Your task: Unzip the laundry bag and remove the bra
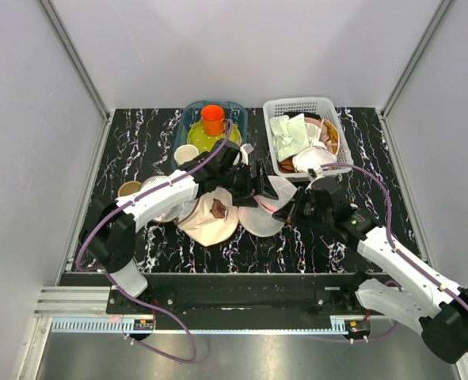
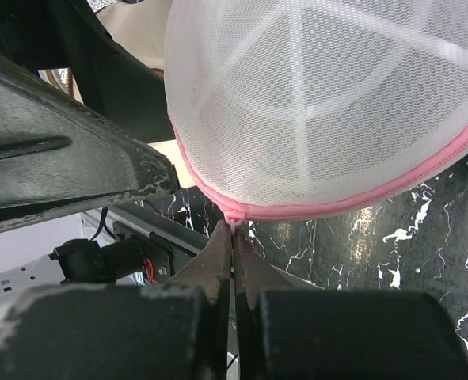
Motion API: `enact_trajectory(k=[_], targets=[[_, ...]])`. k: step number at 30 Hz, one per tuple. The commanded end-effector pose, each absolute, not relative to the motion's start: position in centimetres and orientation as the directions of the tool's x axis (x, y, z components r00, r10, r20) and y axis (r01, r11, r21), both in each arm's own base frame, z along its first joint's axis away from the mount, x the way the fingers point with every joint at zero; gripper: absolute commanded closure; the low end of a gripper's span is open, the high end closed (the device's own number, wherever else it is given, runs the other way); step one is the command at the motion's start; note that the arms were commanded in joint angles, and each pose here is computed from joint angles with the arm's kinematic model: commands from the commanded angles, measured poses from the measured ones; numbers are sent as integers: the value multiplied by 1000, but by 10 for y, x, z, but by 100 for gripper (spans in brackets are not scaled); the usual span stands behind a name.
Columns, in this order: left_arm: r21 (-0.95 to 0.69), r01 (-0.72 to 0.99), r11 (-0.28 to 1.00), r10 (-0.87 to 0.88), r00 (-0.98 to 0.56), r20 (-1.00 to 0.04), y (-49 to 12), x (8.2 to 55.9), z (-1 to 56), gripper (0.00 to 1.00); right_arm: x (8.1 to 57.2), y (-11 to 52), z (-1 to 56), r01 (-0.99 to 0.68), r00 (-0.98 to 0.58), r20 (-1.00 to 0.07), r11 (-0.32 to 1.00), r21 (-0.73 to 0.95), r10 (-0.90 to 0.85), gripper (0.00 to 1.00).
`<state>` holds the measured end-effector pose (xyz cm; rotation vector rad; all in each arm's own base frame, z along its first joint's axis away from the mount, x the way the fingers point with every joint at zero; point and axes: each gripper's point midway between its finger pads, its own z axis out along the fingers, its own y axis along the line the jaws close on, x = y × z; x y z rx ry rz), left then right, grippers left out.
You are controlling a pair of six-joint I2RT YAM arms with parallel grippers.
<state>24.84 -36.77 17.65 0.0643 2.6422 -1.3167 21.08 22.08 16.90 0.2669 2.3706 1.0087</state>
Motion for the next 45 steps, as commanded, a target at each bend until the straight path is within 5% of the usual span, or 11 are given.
enact_trajectory(k=[1, 8, 10, 11, 13, 14, 29, 42, 43, 45], targets=[[-806, 163, 569, -75, -966, -248, -374, 256, 205, 9, 214, 220, 174, -47, -814, -432, 696, 716, 389, 100], [-823, 99, 559, -117, -973, -197, -380, 261, 195, 16, 214, 220, 172, -51, -815, -436, 702, 711, 382, 100], [-823, 94, 560, -123, -973, -195, -380, 262, 193, 26, 213, 220, 171, -50, -814, -436, 702, 711, 384, 100], [-823, 93, 561, -124, -973, -194, -380, 262, 192, 34, 213, 219, 170, -48, -815, -434, 703, 710, 383, 100], [-823, 99, 559, -126, -971, -202, -381, 264, 194, 89, 212, 219, 167, -42, -818, -430, 705, 708, 382, 100], [-820, 104, 562, -123, -971, -207, -380, 264, 195, 100, 212, 218, 166, -38, -818, -428, 708, 706, 383, 100], [-751, 134, 647, -189, -926, -328, -324, 318, 207, 100, 194, 161, 117, 120, -793, -408, 772, 624, 452, 100], [-675, 259, 691, -79, -901, -426, -355, 339, 215, 100, 198, 199, 193, -54, -799, -448, 694, 718, 401, 100], [-671, 256, 695, -75, -903, -422, -354, 338, 213, 99, 199, 203, 194, -51, -801, -436, 680, 732, 410, 100], [-661, 256, 705, -76, -900, -430, -351, 338, 214, 81, 206, 209, 187, -24, -801, -409, 659, 752, 437, 100]])
